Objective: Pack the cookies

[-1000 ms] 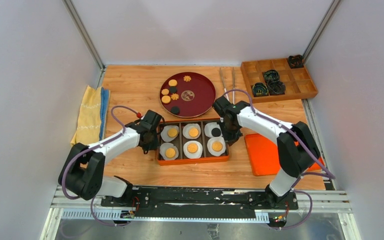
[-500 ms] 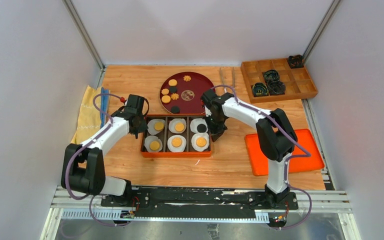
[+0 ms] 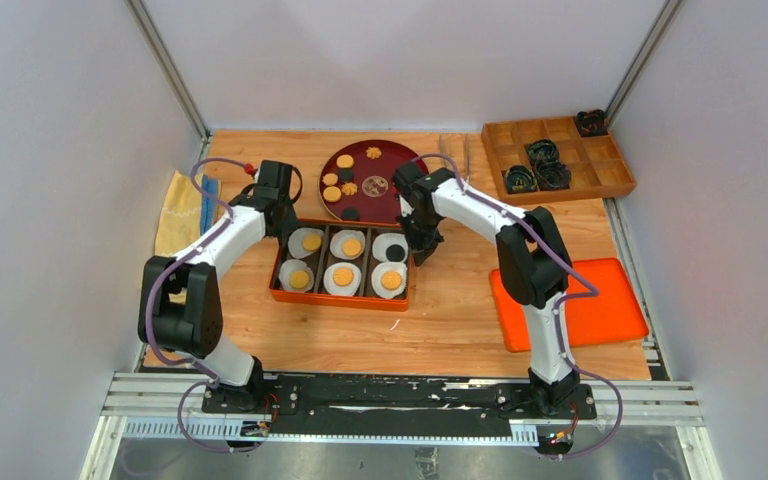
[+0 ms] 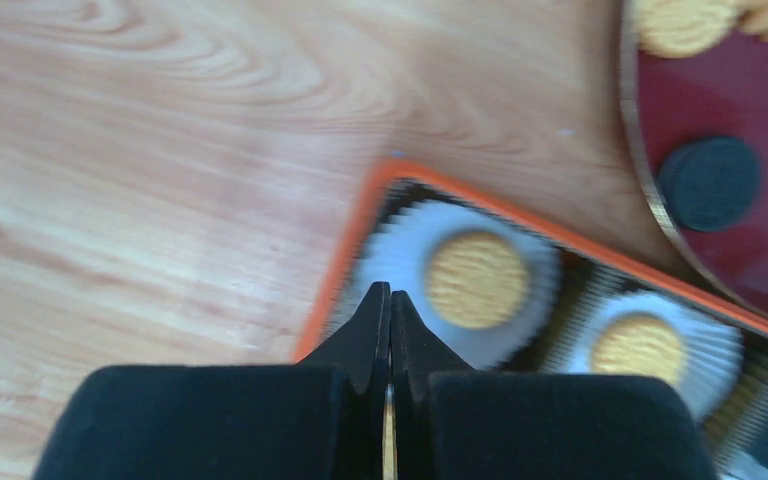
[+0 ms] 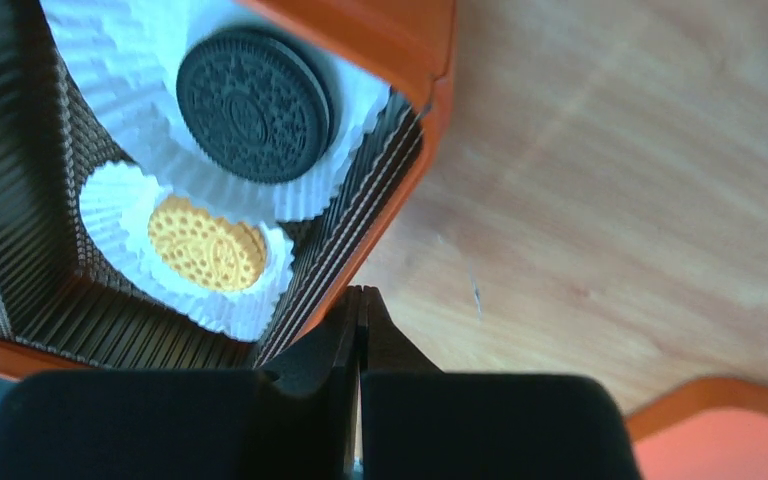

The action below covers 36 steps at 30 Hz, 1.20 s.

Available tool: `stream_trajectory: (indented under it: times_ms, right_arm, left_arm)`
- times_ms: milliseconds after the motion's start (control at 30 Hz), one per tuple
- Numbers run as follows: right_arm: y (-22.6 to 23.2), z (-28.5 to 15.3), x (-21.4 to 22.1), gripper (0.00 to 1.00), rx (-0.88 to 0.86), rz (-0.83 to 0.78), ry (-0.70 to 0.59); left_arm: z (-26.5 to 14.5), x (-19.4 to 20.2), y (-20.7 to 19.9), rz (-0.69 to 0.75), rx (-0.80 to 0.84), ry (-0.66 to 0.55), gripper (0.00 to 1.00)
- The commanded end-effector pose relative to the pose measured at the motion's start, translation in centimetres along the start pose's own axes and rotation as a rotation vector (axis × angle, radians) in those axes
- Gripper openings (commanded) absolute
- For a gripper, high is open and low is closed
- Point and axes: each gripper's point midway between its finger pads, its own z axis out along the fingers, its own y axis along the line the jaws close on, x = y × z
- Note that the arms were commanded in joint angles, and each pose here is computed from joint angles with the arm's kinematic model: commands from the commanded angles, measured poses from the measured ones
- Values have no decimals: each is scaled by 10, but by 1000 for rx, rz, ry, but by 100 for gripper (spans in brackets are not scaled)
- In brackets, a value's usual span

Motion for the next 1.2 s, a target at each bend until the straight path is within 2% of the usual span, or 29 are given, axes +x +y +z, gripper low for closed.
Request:
stream_trajectory:
  times_ms: [0, 200, 300, 400, 600, 800, 967, 1167]
  right_arm:
    - [21, -8, -34, 0, -20, -32, -172]
    - [-36, -41, 9, 16, 247, 30, -226]
    - [-68, -56, 46, 25, 386, 75, -222]
    - [-90, -61, 83, 30, 462, 131, -179]
    - [-107, -53, 133, 31, 499, 213, -127]
    - [-130, -35, 160, 30, 529, 295, -89]
    - [-136, -8, 168, 28, 407, 361, -67]
    - [-129, 11, 169, 17, 297, 369, -54]
  left_arm:
    - [-23, 0, -36, -33, 113, 48, 0]
    - [-67, -10, -1, -48, 30, -51, 0]
    - [-95, -17, -9, -27, 115, -119, 0]
    - [-117, -20, -34, 8, 233, -157, 1]
    - [-133, -20, -79, 67, 356, -154, 1]
    - [-132, -16, -97, 99, 390, -139, 1]
    - [-129, -14, -98, 100, 389, -137, 1]
    - [-127, -14, -97, 107, 383, -133, 1]
